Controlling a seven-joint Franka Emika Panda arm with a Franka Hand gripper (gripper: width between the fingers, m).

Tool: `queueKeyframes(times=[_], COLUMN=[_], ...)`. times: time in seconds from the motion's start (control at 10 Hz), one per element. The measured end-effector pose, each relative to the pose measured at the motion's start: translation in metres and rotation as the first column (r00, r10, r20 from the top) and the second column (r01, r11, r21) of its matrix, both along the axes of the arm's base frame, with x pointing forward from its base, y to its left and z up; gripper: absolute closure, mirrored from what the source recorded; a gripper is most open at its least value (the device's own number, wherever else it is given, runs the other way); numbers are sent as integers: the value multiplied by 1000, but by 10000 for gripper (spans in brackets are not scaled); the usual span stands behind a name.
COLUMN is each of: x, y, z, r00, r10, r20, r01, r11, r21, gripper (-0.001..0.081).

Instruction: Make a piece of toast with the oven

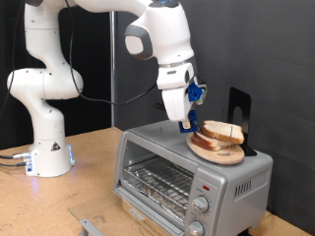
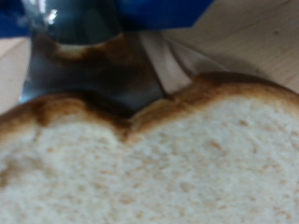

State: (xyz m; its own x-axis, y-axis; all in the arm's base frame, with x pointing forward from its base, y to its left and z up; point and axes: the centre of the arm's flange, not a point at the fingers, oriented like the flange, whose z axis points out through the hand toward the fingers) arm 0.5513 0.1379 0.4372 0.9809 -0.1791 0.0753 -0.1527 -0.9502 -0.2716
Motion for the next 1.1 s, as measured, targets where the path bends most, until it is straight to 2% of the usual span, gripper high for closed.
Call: queueKeyframes(times=[0.3,0.6,1.1], x=[0,-1,-26], y=[5,5,-3], z=[1,-2,-8], r00=[1000,998,989], r10=[0,-21,-32], r20=[7,61,147], r01=[0,19,23], r11=[1000,999,998], r21=[2,36,63], gripper=[327,327,327])
